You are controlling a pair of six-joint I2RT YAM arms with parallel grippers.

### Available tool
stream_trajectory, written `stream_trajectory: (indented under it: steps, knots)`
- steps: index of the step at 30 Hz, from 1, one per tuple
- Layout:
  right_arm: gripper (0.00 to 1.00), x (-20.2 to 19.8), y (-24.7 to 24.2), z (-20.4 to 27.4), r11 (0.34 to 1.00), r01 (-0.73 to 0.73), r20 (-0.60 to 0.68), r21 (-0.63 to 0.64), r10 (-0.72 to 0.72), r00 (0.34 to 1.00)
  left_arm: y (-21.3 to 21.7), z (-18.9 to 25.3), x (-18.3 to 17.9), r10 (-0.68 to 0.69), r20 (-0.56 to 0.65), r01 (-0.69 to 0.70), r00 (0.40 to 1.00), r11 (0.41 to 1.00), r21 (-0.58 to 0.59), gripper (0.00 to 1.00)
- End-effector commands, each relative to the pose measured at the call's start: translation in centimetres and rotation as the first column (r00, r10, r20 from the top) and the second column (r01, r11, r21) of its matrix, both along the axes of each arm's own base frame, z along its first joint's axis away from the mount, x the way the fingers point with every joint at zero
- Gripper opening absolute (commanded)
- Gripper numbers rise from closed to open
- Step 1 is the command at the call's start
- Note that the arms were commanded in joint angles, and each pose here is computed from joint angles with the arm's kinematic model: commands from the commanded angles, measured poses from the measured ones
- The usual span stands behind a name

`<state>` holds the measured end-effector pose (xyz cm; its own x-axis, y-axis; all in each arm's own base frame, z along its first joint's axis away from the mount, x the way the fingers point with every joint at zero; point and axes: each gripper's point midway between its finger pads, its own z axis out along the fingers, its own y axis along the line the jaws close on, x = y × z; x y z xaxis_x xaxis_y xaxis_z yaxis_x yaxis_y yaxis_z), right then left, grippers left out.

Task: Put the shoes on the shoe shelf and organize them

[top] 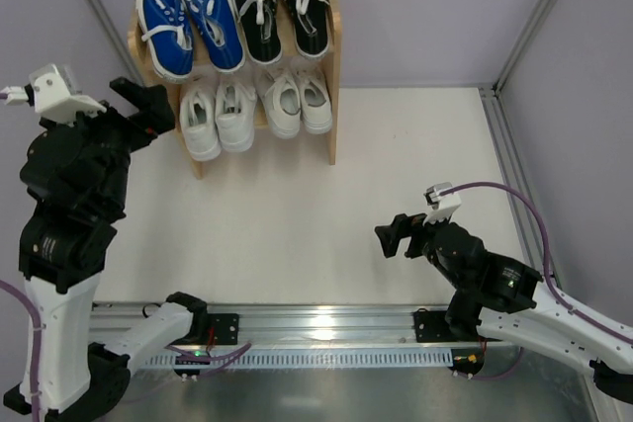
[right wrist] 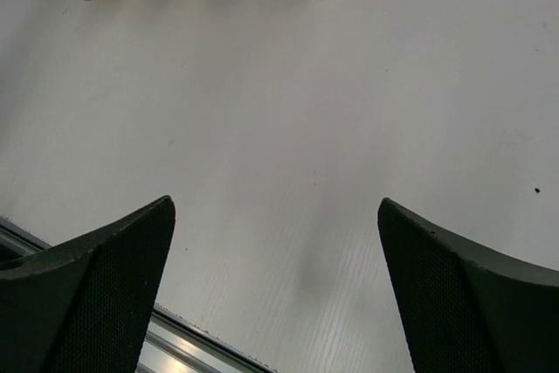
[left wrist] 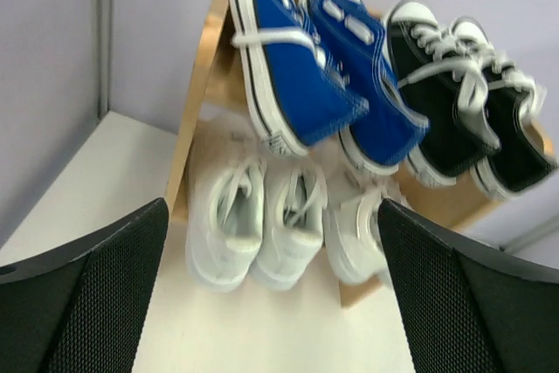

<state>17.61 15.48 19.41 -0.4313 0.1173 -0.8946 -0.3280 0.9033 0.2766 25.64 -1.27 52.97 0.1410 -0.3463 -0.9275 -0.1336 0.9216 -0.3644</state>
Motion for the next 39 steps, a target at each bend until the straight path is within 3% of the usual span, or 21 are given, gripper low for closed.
stream_trajectory:
  steps: [1,9,19,28,39]
  knots:
    - [0.98,0.4,1.1,3.1,0.997,-0.043,0.082,0.058,0.038,0.996,-2.1,-3.5,-2.9,-0.172,-0.085,0.17,0.981,0.985,-0.031,1.0]
    - [0.98,1.2,2.0,5.7,0.997,-0.044,0.117,0.066,0.037,0.992,-2.2,-11.5,-7.6,-0.259,-0.317,0.284,0.912,0.958,0.035,1.0]
    - [0.98,1.7,2.9,8.5,0.985,-0.03,0.133,0.171,0.007,0.991,-2.2,-19.7,-11.4,-0.329,-0.351,0.365,0.877,0.93,0.038,1.0]
    - [0.98,2.0,1.2,10.4,0.989,-0.002,0.216,0.15,-0.03,0.976,-1.9,-21.6,-11.9,-0.327,-0.335,0.363,0.884,0.93,0.05,1.0]
    - [0.98,1.9,0.3,9.1,0.988,0.017,0.236,0.155,-0.054,0.97,-0.7,-20.4,-12.3,-0.28,-0.303,0.313,0.911,0.948,0.064,1.0]
